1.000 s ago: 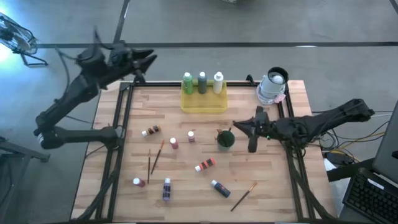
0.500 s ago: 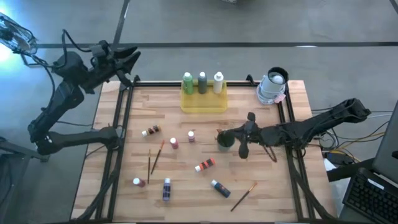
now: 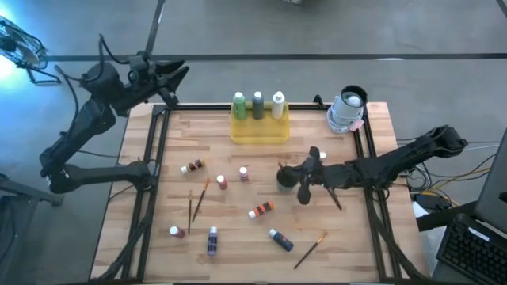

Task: Pick & Place Paint Supplies
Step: Put the yellow paint bottle into the yellow bin

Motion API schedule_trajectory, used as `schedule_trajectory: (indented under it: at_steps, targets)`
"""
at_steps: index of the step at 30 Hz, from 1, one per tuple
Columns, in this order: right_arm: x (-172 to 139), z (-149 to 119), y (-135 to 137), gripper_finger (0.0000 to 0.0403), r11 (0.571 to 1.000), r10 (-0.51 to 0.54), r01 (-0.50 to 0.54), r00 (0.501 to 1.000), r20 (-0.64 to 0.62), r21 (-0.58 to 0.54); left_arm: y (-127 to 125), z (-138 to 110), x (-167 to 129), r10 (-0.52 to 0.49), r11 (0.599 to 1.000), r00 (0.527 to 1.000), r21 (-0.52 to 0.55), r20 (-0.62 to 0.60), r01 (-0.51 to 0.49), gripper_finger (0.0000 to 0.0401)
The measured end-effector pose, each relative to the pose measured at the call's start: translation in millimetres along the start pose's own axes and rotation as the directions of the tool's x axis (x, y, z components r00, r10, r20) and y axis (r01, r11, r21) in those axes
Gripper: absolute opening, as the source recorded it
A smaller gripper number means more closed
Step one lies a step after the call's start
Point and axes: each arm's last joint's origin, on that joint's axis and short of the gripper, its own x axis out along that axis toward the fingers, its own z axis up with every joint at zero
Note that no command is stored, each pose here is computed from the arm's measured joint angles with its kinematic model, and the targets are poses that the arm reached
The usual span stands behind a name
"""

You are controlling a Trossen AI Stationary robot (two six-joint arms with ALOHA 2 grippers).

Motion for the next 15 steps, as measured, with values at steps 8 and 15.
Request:
schedule_trajectory:
  at_steps: [8, 15]
  targets:
    - [-38, 52, -5, 0.0008, 1.000, 0.023, -0.024, 0.994, 0.108, 0.003, 2, -11, 19, 0.002, 1.000, 0.998, -0.003, -0.057, -0.002, 0.0128]
    - [-49, 60, -11, 0.0008, 1.000, 0.024, -0.022, 0.991, 0.130, -0.020, 3, -25, 40, 0.004, 1.000, 0.993, -0.006, -0.119, -0.005, 0.0128]
